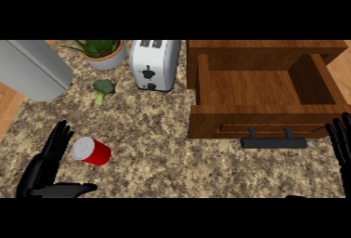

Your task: Pick up the can, place it into the drawer and close the drawer

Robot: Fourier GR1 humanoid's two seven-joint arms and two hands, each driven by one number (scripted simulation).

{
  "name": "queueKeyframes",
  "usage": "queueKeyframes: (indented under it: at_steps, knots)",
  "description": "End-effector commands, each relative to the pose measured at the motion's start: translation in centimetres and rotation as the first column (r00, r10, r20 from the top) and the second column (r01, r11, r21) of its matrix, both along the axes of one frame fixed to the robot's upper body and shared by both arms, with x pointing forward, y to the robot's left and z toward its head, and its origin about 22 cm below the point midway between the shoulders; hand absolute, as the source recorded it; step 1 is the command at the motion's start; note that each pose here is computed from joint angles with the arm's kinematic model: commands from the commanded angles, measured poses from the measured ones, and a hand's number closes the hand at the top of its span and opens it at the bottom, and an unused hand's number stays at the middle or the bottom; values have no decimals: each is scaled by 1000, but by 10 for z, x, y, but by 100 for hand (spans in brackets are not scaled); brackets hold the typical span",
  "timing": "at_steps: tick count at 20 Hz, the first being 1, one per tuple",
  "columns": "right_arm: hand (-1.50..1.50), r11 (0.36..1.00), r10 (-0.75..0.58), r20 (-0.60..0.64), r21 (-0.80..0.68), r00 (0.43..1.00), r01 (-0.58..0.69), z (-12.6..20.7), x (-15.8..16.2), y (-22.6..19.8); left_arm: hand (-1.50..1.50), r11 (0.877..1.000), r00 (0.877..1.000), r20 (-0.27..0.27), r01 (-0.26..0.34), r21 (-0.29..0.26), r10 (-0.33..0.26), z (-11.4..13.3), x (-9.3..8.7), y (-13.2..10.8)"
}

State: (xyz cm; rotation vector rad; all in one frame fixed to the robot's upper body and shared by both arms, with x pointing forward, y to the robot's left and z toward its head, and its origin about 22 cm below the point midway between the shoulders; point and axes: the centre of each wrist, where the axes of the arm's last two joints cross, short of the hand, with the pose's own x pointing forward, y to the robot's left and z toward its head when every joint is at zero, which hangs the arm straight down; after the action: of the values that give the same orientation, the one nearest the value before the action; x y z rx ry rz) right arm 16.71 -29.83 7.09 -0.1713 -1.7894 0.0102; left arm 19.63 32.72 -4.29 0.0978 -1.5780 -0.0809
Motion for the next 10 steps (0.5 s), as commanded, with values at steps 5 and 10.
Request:
queueKeyframes:
  at_steps: [5, 10]
  knots:
    - [-150, 1000, -22, 12, -10, 1000, 23, -4, -13, 6, -150, 1000, 1000, -17, -21, 8, 21, -18, -21, -1]
    - [-150, 1000, 1, 12, -4, 1000, 0, 10, 5, -13, -150, 1000, 999, -51, -3, -4, 3, -45, -18, 17]
